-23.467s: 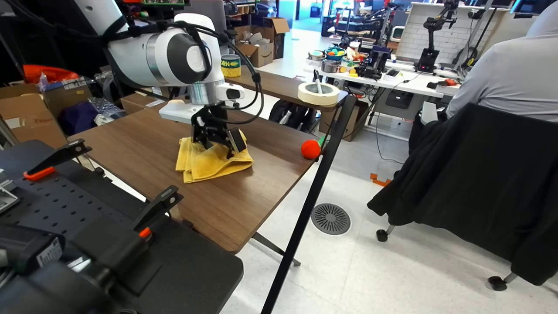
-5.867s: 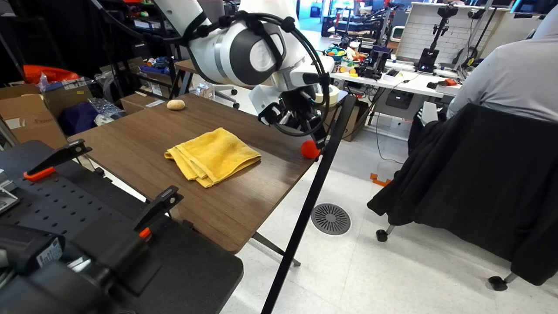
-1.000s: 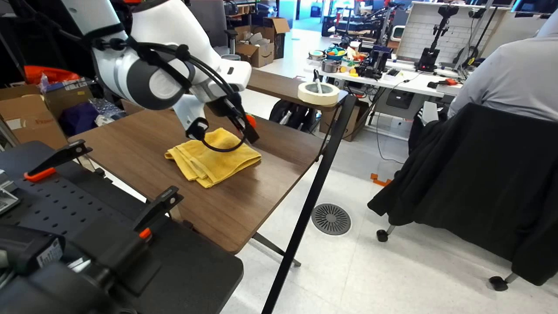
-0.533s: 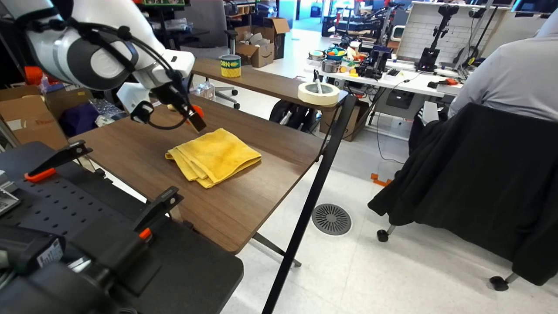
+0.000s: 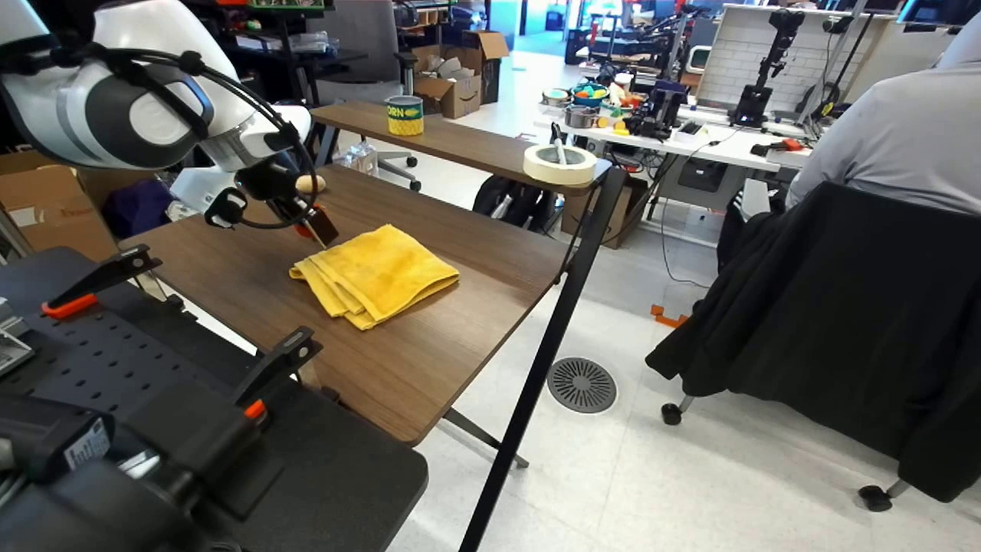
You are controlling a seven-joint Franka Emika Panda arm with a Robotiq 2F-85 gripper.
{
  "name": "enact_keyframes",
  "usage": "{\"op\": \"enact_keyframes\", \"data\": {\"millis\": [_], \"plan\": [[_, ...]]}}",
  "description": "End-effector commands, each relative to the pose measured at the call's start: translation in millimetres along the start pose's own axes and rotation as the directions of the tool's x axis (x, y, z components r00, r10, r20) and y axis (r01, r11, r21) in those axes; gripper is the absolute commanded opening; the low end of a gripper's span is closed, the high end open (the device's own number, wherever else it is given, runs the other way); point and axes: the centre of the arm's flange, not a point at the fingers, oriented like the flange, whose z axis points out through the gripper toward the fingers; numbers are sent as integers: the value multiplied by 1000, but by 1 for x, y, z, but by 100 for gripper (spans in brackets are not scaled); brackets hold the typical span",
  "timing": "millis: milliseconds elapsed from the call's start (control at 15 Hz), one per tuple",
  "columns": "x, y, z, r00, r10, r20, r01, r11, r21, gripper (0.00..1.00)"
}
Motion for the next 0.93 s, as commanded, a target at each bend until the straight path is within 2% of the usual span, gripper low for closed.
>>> {"op": "enact_keyframes", "data": {"millis": [0,267,467,867], "plan": [[-15,17,-21,993,-114,33,112,992,51,0],[-41,8,-46,980,-194,41,185,968,171,0],[-56,-18,-58,974,-223,38,208,950,233,0],[-66,-77,-46,973,-226,52,210,954,214,0]]}}
